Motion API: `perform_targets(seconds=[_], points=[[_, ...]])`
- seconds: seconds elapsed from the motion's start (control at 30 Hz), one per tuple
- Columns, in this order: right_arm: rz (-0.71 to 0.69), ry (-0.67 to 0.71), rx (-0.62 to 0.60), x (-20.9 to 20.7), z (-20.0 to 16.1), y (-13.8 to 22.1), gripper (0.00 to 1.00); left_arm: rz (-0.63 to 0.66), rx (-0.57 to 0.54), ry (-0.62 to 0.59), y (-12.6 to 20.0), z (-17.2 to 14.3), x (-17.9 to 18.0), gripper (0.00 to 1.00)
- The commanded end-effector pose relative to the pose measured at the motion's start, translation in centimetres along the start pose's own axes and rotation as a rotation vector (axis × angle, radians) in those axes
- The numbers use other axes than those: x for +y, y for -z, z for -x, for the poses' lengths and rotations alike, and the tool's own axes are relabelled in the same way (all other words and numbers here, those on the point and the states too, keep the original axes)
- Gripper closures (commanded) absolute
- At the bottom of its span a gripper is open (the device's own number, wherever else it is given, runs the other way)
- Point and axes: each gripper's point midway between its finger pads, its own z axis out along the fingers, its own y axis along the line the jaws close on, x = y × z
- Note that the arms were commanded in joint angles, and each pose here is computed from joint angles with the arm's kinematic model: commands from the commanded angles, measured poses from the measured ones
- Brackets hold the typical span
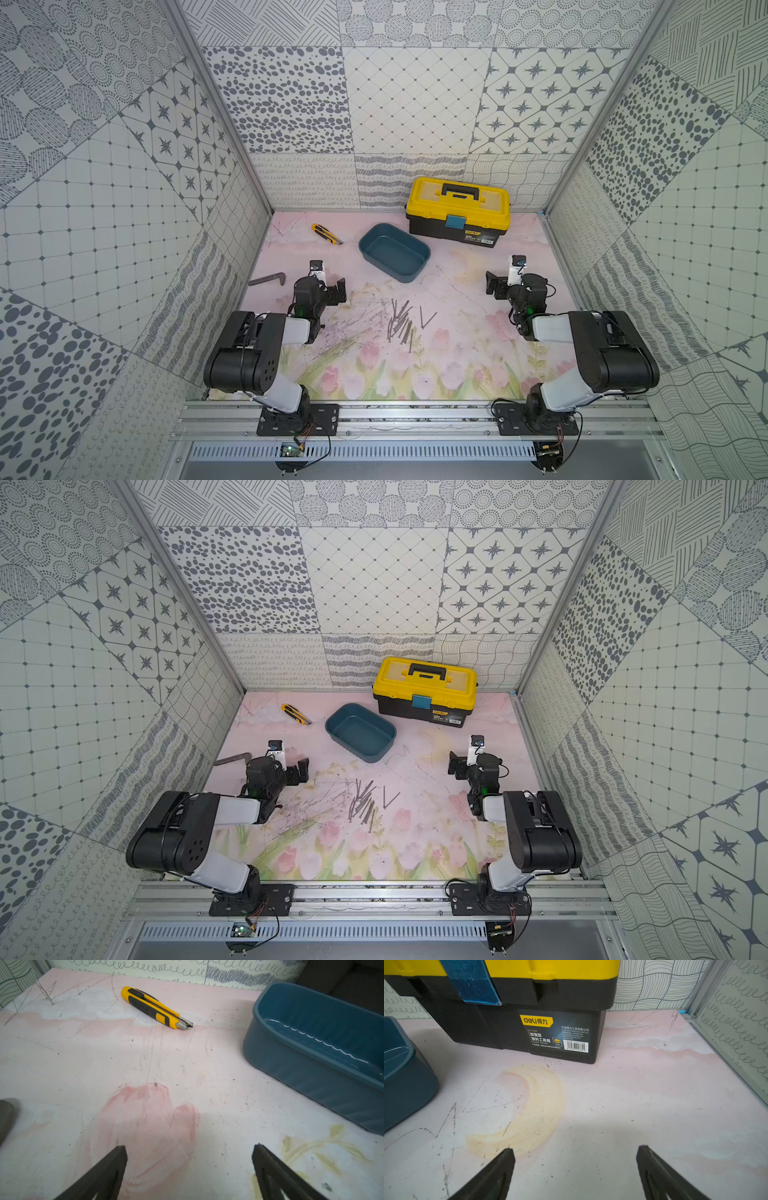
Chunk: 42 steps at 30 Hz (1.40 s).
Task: Put the nails on the desktop into the storage box
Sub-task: Move the storage box to the center of the board.
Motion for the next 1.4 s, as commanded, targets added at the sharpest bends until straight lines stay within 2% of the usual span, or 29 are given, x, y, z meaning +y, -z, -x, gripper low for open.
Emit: perform_targets(seconds=[0.0, 0.93, 1.07, 1.13, 1.2, 1.27, 1.37], points=[[0.004, 0.007, -0.063, 0.0, 1.8, -0.2, 0.03, -0.011, -0.035, -0.022, -0.1, 1.1, -0.2, 0.01], [0.018, -0.007, -0.055, -0.1, 1.7, -0.1, 0.03, -0.012, -0.040, -0.025, -0.1, 1.2, -0.2, 0.01], [0.010, -0.012, -0.045, -0.3, 2.3, -0.2, 0.03, -0.005, 0.026, -0.018, -0.3, 2.1, -0.3, 0.01], [-0.005, -0.023, -0.018, -0.6, 2.9, -0.1, 0.03, 0.035, 0.131, 0.011, -0.5, 2.4, 0.3, 0.01], [-0.022, -0.038, 0.042, -0.8, 3.6, 0.0, 0.03, -0.006, 0.148, 0.006, 0.0, 3.4, -0.5, 0.01], [-0.042, -0.076, 0.100, -1.0, 4.4, 0.5, 0.04, 0.016, 0.152, 0.077, 1.0, 4.1, -0.3, 0.01], [-0.009, -0.145, 0.146, -0.1, 6.2, 2.1, 0.03, 0.185, 0.264, 0.273, 3.3, 3.6, 1.8, 0.00]])
